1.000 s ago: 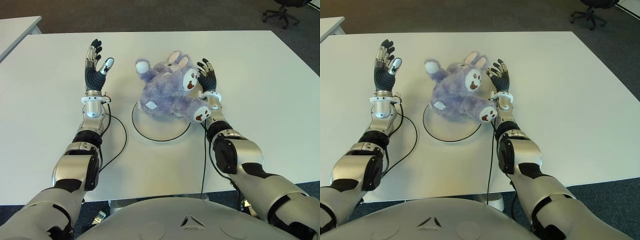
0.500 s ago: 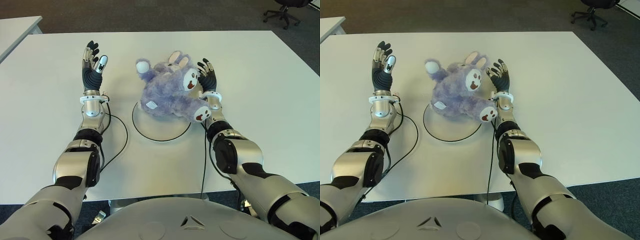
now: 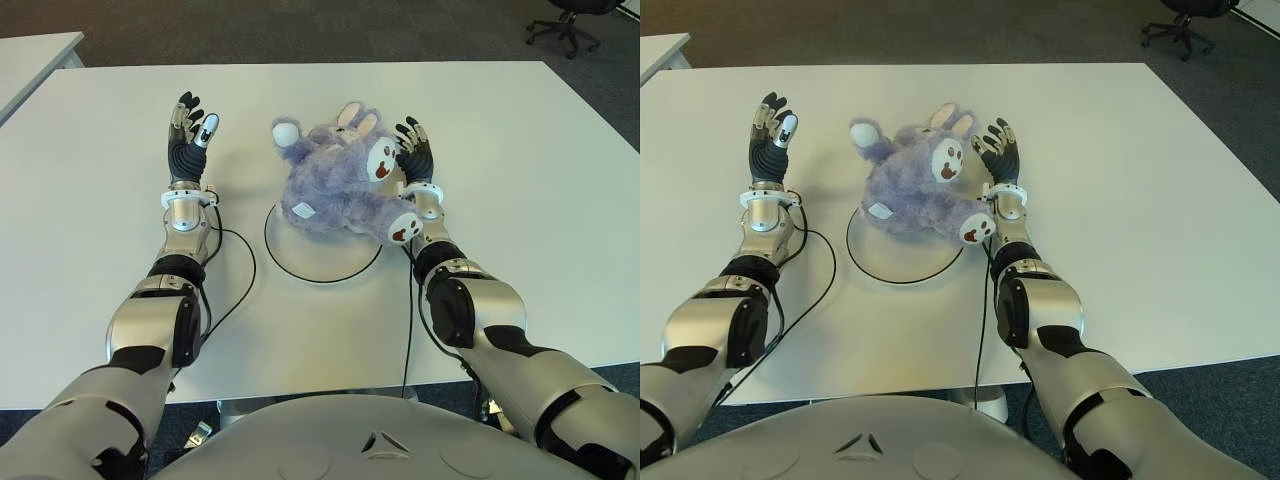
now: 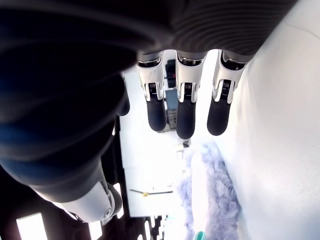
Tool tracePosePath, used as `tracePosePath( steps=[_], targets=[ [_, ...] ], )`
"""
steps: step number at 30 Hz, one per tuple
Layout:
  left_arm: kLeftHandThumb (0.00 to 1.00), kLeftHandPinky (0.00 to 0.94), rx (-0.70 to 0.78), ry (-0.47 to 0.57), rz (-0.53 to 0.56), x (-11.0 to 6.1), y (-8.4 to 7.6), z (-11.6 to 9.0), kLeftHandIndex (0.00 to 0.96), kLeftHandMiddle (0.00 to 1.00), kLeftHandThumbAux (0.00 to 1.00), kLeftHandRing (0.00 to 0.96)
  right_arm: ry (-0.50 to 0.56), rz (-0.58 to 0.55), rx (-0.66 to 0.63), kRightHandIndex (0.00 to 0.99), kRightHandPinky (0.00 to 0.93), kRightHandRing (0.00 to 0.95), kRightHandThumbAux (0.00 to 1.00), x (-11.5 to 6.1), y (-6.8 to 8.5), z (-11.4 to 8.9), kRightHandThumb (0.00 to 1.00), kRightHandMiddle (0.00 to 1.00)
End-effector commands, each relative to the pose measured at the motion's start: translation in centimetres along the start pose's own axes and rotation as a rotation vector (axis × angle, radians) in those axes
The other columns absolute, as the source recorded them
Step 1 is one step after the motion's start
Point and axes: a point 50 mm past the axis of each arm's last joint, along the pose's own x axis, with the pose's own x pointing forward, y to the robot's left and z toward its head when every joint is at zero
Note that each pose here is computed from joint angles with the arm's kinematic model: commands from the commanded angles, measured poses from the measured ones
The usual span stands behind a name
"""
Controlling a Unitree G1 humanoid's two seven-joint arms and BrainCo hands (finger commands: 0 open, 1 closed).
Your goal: Put the doll into the plate.
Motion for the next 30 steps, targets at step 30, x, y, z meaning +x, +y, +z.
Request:
tracePosePath(
  steps=[30],
  targets=[
    [0.0, 0.0, 0.036, 0.397, -0.132, -2.4, -1.3, -4.9, 0.0, 0.062, 0.414, 0.046, 0.281, -0.019, 0.01, 0.087, 0.229, 0.182, 0.773, -3.7, -0.6, -6.7, 0.413, 0.163]
  ],
)
